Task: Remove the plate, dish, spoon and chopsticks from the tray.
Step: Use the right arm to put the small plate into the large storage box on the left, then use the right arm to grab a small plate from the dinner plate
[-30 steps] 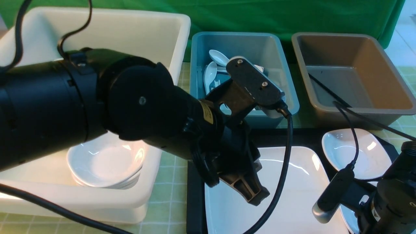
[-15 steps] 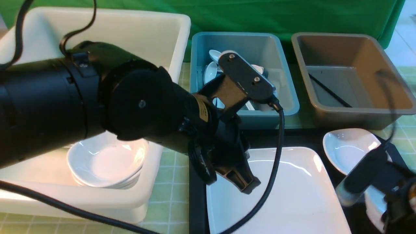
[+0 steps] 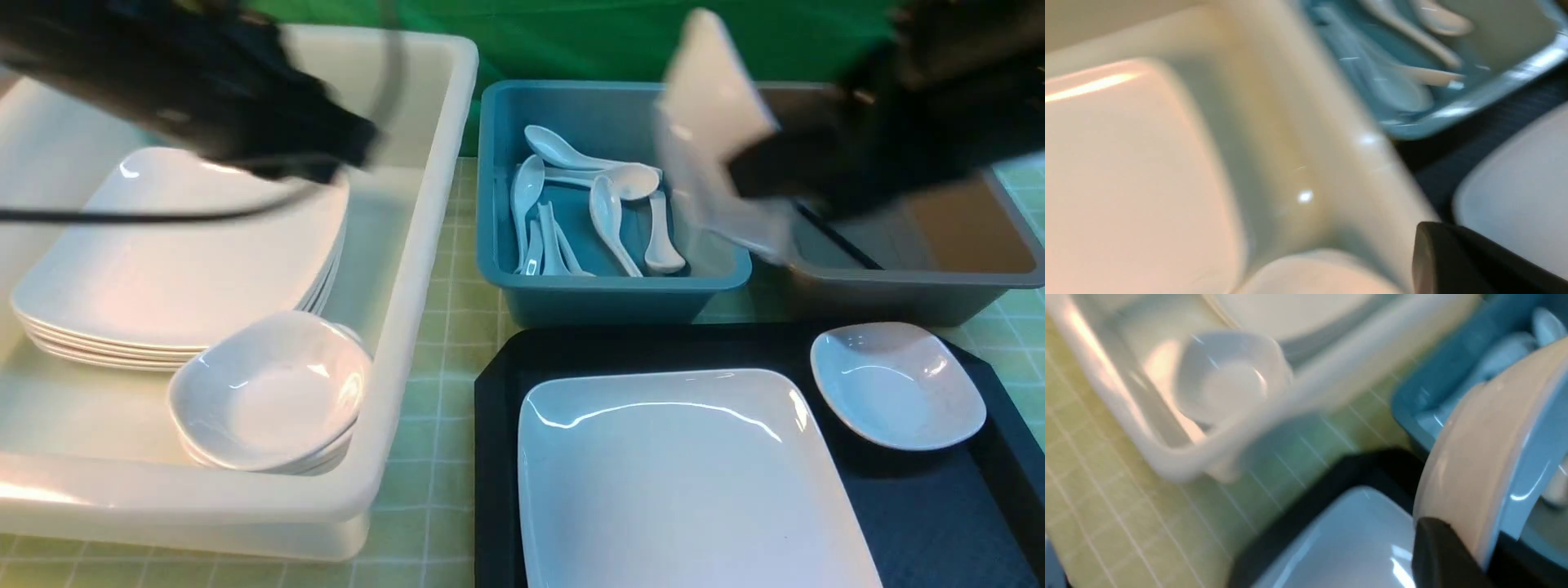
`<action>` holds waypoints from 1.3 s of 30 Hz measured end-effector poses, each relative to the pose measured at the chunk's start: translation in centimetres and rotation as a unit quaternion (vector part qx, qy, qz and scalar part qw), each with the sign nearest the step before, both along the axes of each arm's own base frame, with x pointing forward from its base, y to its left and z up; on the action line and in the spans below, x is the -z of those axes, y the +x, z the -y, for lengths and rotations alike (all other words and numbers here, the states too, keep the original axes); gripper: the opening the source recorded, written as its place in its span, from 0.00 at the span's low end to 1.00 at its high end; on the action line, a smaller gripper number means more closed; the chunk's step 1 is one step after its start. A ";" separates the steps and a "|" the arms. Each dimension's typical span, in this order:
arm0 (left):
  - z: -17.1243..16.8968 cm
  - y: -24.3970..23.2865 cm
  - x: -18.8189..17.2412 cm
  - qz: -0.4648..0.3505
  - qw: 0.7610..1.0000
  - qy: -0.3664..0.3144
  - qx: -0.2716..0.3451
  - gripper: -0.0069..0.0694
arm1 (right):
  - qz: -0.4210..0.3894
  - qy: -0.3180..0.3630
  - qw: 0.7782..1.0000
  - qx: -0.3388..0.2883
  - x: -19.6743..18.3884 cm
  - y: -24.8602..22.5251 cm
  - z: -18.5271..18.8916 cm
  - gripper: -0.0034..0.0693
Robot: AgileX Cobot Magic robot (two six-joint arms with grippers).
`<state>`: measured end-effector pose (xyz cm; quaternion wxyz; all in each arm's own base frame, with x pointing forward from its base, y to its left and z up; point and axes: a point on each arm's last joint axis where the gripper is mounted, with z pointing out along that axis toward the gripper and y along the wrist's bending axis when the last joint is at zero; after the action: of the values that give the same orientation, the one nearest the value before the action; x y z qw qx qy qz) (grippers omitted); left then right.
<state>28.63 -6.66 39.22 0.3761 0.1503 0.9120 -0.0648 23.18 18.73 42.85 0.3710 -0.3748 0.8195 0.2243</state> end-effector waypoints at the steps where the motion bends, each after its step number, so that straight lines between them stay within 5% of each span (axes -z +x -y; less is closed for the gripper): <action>1: -0.4 -0.1 -0.1 0.000 1.000 0.000 -0.006 0.09 | 0.000 0.000 1.000 -0.007 0.0 0.4 -0.5 0.09; 3: -5.1 -1.9 -1.6 -0.002 0.996 0.002 -0.084 0.09 | -0.004 0.000 0.999 -0.050 0.6 2.4 -5.1 0.09; 8: -9.4 -5.3 -3.1 -0.006 0.985 -0.018 -0.170 0.09 | -0.004 0.003 0.994 -0.114 2.6 4.3 -13.0 0.09; 16: -9.6 -8.7 -3.0 -0.006 0.980 -0.062 -0.189 0.09 | -0.028 -0.036 0.981 -0.186 9.4 4.8 -22.4 0.09; 24: -9.2 -8.9 -1.4 -0.043 0.983 -0.070 -0.167 0.09 | -0.043 -0.122 0.973 -0.191 12.7 4.2 -23.5 0.18; 33: -8.8 -8.7 -1.4 -0.032 0.984 -0.087 -0.153 0.09 | -0.079 -0.126 0.976 -0.157 10.7 3.5 -22.4 0.72; 39: -8.2 -8.6 -1.6 -0.024 0.985 -0.109 -0.133 0.09 | -0.019 -0.092 0.986 -0.140 4.3 2.1 -19.7 0.81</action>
<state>20.05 1.58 40.85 0.3732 -0.0161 0.9202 -0.1168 25.31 38.41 38.51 0.2841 -0.5139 0.7830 0.2052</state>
